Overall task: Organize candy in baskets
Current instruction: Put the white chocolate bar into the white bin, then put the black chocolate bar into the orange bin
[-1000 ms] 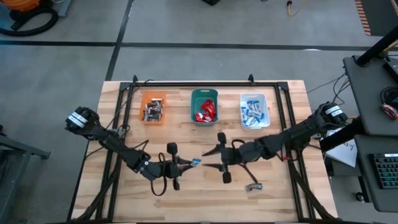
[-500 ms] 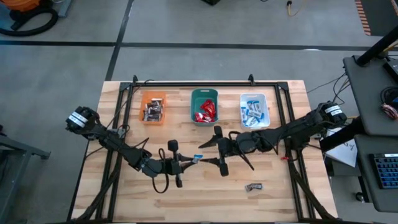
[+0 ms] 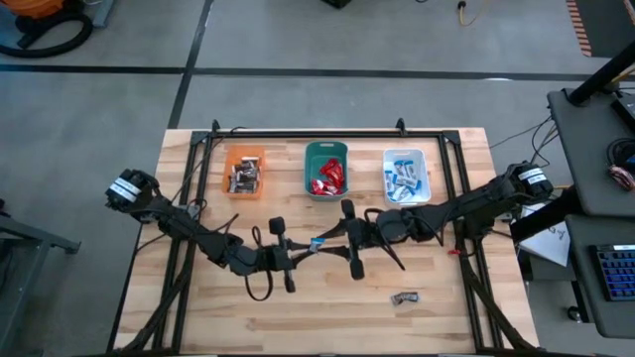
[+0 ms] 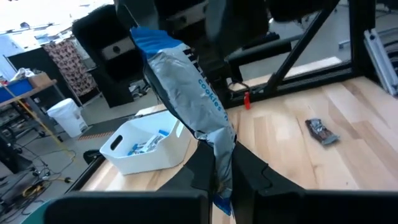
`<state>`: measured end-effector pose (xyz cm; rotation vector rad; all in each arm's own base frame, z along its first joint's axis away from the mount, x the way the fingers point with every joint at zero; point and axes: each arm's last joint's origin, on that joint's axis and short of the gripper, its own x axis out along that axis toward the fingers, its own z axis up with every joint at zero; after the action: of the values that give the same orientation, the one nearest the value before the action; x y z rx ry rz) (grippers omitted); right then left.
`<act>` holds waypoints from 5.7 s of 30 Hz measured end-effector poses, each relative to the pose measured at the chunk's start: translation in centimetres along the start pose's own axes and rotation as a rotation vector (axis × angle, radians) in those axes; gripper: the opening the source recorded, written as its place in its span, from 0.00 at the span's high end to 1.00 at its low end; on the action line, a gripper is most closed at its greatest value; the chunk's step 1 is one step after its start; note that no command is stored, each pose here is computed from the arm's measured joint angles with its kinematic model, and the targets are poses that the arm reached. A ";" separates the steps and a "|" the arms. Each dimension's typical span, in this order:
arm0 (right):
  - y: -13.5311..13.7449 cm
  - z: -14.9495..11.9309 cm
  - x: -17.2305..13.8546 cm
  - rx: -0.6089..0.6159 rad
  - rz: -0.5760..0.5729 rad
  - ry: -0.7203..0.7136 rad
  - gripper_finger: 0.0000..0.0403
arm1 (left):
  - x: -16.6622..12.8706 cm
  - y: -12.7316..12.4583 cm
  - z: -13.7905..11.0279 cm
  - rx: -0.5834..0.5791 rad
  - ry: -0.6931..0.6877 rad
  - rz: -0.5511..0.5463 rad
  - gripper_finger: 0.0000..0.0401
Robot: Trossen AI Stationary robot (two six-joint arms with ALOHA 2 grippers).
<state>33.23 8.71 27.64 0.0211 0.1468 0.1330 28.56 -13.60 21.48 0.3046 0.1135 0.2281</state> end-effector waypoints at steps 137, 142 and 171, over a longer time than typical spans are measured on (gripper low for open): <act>12.5 -12.6 -8.0 0.333 -0.063 1.399 0.65 | -2.5 2.7 0.4 -0.265 0.249 0.085 0.65; 12.5 -14.1 -7.7 0.328 -0.154 1.433 0.65 | -2.5 2.7 0.5 -0.267 0.247 0.085 0.65; 11.9 -11.7 -7.9 0.358 -0.154 1.293 0.95 | -1.6 1.7 -0.1 -0.247 0.224 0.059 0.65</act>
<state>22.21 19.56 17.57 0.2812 1.4601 -0.0547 26.65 -12.40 22.04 0.0358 0.2957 0.3315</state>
